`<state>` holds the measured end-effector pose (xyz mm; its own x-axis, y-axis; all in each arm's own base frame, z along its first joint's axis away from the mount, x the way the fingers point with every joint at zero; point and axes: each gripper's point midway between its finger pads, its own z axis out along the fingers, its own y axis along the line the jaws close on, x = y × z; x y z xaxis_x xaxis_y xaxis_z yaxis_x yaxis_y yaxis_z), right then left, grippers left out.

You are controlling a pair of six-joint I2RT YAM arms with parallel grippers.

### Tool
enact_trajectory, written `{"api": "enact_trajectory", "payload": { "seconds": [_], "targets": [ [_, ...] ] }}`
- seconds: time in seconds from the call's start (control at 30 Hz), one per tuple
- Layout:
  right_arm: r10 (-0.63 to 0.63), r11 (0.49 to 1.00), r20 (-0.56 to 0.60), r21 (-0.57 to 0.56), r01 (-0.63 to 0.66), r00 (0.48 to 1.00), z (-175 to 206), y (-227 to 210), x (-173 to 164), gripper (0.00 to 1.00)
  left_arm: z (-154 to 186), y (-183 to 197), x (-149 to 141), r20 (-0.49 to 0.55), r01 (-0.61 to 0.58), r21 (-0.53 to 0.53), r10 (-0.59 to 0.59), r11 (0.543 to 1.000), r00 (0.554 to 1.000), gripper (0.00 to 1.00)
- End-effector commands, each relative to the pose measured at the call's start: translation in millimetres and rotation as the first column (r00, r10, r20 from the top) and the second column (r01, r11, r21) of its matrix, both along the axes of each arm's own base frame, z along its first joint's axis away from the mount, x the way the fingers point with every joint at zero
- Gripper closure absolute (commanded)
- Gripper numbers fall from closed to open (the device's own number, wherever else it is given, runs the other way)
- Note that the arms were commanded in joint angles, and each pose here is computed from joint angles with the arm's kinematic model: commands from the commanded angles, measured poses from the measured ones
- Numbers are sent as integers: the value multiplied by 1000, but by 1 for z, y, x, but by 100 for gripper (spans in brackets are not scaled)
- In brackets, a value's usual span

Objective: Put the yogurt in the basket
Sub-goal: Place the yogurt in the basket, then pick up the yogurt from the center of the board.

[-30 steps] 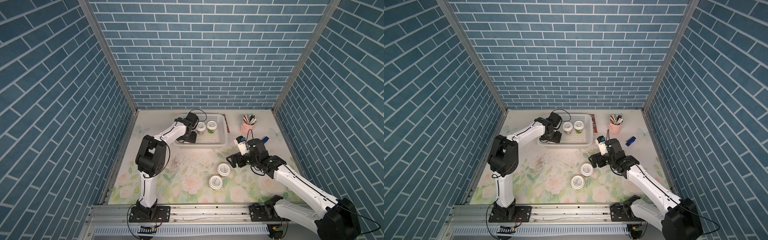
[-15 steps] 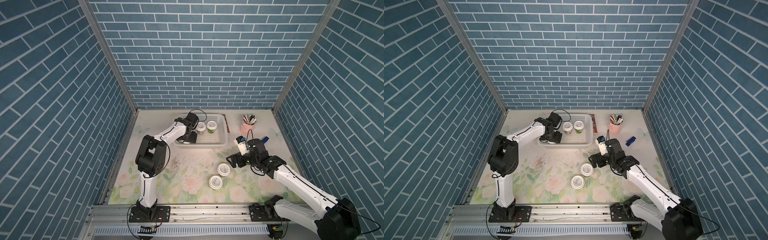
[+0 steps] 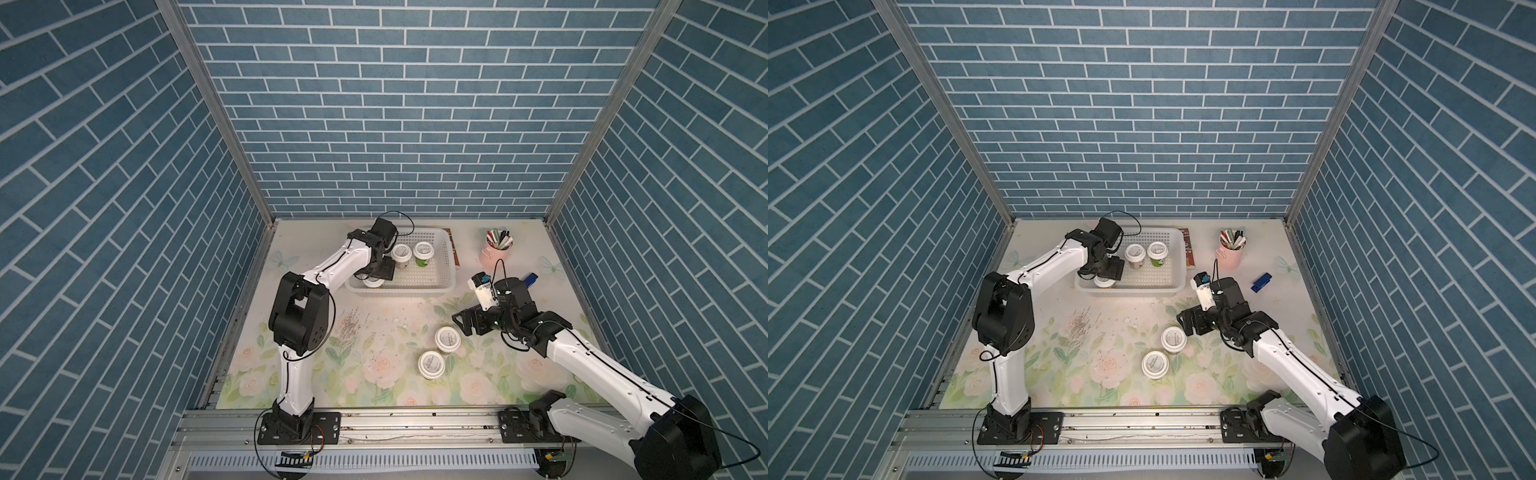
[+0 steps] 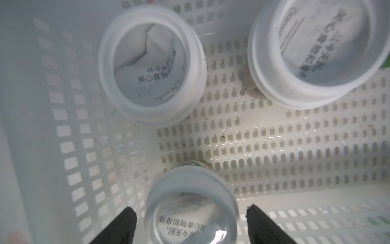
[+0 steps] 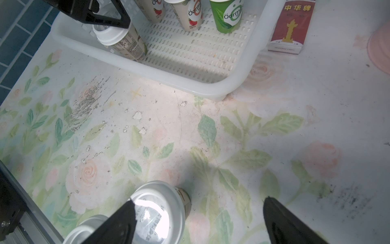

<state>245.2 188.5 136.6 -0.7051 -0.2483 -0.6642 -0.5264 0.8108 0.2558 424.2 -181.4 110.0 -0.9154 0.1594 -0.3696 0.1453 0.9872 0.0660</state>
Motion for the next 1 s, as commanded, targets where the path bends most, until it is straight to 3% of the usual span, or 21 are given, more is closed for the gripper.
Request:
{"api": "enact_trajectory", "payload": {
  "seconds": [0.0,0.2,0.43,0.67,0.97],
  "targets": [
    [19,1000,5,-4,-19,1000,-2,1,0,3,33,2,-1,44,-7,-19,8,1000,999,12],
    [19,1000,7,-1,-19,1000,0,2,1,3,72,-4,1,107,6,-45,-1,999,994,11],
    [-14,998,-6,-57,14,1000,7,-5,4,3,140,-16,-4,241,45,-127,-13,991,970,9],
    [-27,989,-1,-144,27,1000,21,5,-5,4,199,-25,-31,413,140,-227,-35,964,910,4],
    [-66,977,-57,-206,53,996,15,33,-20,4,217,-15,-85,560,249,-322,-29,913,828,0]
  ]
}}
